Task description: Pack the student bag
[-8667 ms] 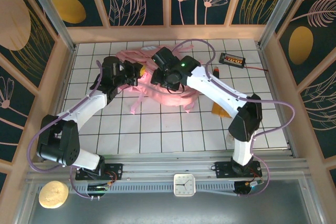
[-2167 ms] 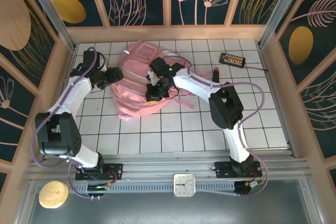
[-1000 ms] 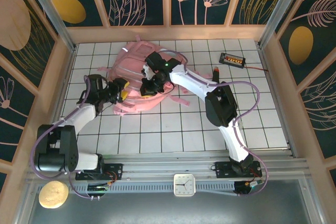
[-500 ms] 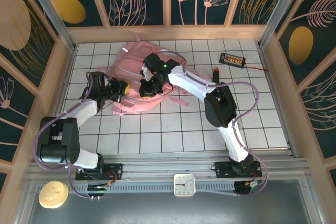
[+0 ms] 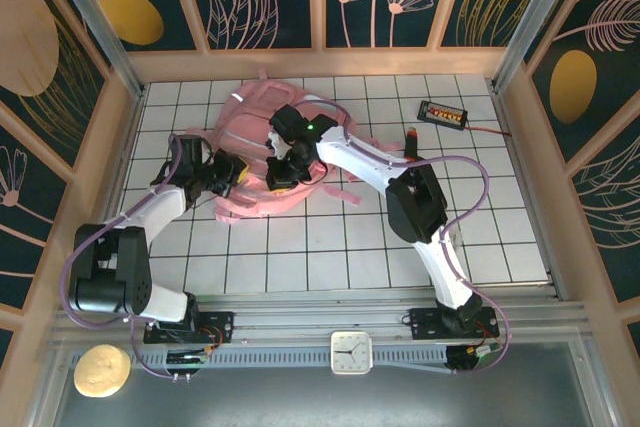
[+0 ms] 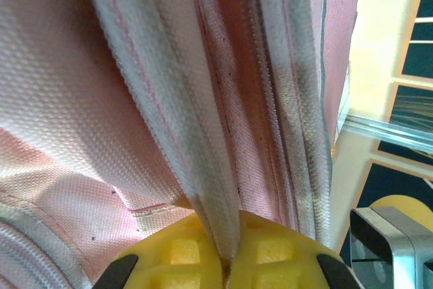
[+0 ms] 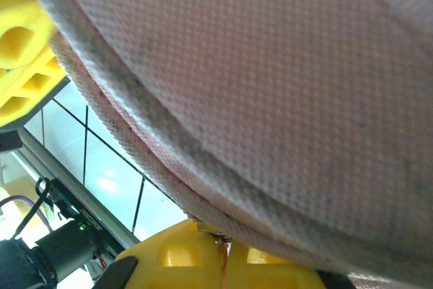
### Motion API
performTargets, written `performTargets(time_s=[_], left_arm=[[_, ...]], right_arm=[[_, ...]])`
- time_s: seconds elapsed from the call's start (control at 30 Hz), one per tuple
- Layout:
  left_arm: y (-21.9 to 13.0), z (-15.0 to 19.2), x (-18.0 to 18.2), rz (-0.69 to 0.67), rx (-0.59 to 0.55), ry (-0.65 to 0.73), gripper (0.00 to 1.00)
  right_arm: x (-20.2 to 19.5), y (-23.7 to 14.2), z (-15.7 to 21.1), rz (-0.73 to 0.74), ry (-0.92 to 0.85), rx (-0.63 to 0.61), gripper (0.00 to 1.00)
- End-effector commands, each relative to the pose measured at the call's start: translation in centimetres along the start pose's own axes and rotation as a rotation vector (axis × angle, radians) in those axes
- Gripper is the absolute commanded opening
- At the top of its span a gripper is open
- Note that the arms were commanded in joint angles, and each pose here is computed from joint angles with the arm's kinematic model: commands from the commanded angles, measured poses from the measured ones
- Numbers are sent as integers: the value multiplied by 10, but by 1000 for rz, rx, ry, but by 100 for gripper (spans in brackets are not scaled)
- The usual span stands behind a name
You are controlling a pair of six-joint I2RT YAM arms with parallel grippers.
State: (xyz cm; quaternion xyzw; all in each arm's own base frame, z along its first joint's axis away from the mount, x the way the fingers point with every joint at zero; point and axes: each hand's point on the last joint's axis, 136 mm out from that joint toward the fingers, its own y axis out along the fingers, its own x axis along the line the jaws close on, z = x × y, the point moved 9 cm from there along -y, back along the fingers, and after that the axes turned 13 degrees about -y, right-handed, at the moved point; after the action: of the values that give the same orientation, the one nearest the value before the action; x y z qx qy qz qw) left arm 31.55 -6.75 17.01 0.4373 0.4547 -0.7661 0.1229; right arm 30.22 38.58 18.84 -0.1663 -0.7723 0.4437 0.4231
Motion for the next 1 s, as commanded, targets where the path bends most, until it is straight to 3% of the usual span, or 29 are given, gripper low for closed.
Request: performTargets(time_s=[0.0, 0.3, 0.43, 0.67, 0.97], left_arm=[[-11, -2, -12, 11, -59, 77, 0], [-24, -1, -11, -52, -104, 150, 0], [-25, 1, -8, -49, -97, 151, 0], [-31, 1, -12, -67, -98, 186, 0], [-42, 0, -22, -91, -95, 266, 0]], right_arm=[[2, -11, 25, 54, -14, 100, 0], [-11, -29, 35, 87, -4, 102, 0], [-16, -38, 41, 29, 17, 92, 0], [-46, -43, 55, 107, 35, 128, 0], [-85, -62, 45, 184, 43, 95, 0]])
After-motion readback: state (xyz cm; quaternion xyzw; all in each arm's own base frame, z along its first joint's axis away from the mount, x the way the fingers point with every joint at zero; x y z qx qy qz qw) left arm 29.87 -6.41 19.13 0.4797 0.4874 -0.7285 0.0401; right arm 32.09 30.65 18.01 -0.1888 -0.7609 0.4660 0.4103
